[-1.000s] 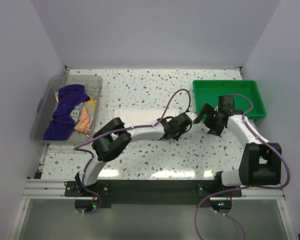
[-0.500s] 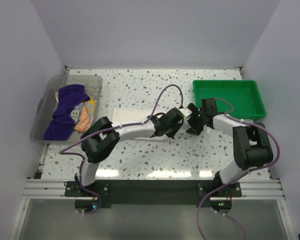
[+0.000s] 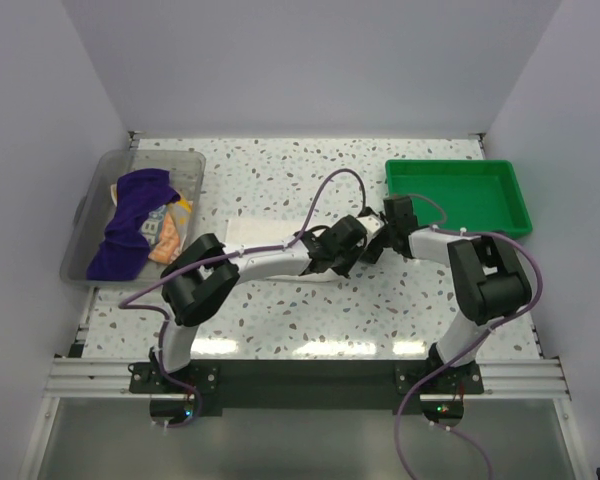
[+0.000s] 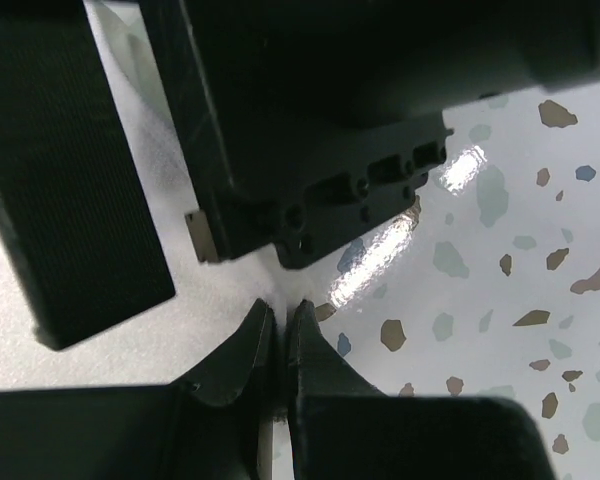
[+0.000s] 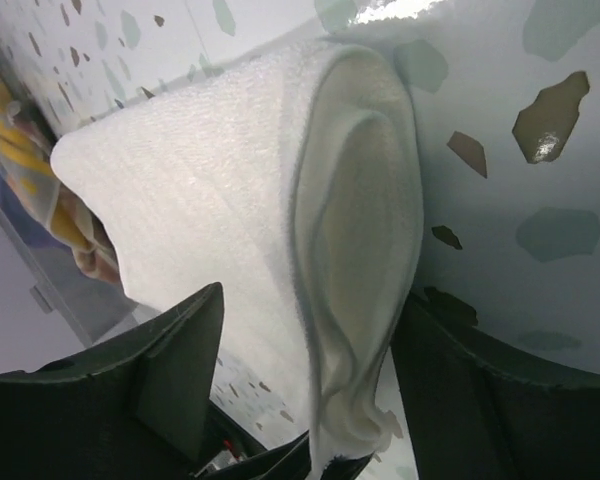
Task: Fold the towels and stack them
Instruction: Neatly place the folded towel into the bin
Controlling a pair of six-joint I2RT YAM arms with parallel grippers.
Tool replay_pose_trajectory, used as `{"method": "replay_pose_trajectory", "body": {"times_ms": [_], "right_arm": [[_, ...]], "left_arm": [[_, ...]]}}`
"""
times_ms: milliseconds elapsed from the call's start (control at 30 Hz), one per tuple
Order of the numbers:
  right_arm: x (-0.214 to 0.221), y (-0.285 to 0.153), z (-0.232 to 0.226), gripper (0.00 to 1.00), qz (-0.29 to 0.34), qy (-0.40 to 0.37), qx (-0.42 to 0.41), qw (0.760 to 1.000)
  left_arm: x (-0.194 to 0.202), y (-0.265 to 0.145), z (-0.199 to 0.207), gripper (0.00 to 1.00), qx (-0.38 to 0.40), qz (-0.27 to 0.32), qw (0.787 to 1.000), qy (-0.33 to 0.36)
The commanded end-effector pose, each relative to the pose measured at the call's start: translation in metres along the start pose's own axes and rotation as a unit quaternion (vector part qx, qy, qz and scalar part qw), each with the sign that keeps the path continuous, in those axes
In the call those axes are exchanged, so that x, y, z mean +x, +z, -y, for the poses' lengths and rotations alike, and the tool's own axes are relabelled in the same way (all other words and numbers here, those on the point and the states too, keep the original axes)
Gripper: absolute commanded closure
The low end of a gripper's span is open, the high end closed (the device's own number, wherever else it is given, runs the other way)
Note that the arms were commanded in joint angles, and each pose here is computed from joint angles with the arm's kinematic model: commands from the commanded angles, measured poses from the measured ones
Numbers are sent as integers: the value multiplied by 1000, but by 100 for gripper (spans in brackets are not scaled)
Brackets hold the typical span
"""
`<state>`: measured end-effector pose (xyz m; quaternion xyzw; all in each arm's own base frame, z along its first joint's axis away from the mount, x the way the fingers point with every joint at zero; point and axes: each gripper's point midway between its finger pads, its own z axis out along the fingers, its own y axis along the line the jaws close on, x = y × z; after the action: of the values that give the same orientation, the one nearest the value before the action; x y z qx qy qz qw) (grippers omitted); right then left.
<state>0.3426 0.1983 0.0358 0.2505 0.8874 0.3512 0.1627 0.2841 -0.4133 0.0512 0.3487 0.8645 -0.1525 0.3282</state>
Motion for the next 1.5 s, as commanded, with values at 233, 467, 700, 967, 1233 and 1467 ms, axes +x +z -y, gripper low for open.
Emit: {"method": "replay_pose_trajectory", "body": {"times_ms": [233, 467, 700, 967, 1233, 1467], "right_arm": [[7, 4, 10, 93, -8, -37, 47, 998], [-17, -11, -9, 100, 10, -105, 75, 992], [-67, -38, -38, 100, 53, -200, 140, 968], [-143, -89, -34, 100, 108, -279, 263, 917], [-233, -157, 1, 100, 162, -347, 414, 826], [-277, -172, 51, 100, 152, -391, 519, 745]], "left_arm": [[-47, -20, 2, 66, 13, 66, 997, -33], [-73, -64, -22, 14, 9, 102, 993, -59], [-71, -112, -67, 0, -20, 122, 988, -92], [6, -145, -152, 0, -136, 94, 977, -137], [54, -174, -188, 0, -207, 77, 963, -154], [78, -179, -219, 0, -304, 59, 940, -145]]}}
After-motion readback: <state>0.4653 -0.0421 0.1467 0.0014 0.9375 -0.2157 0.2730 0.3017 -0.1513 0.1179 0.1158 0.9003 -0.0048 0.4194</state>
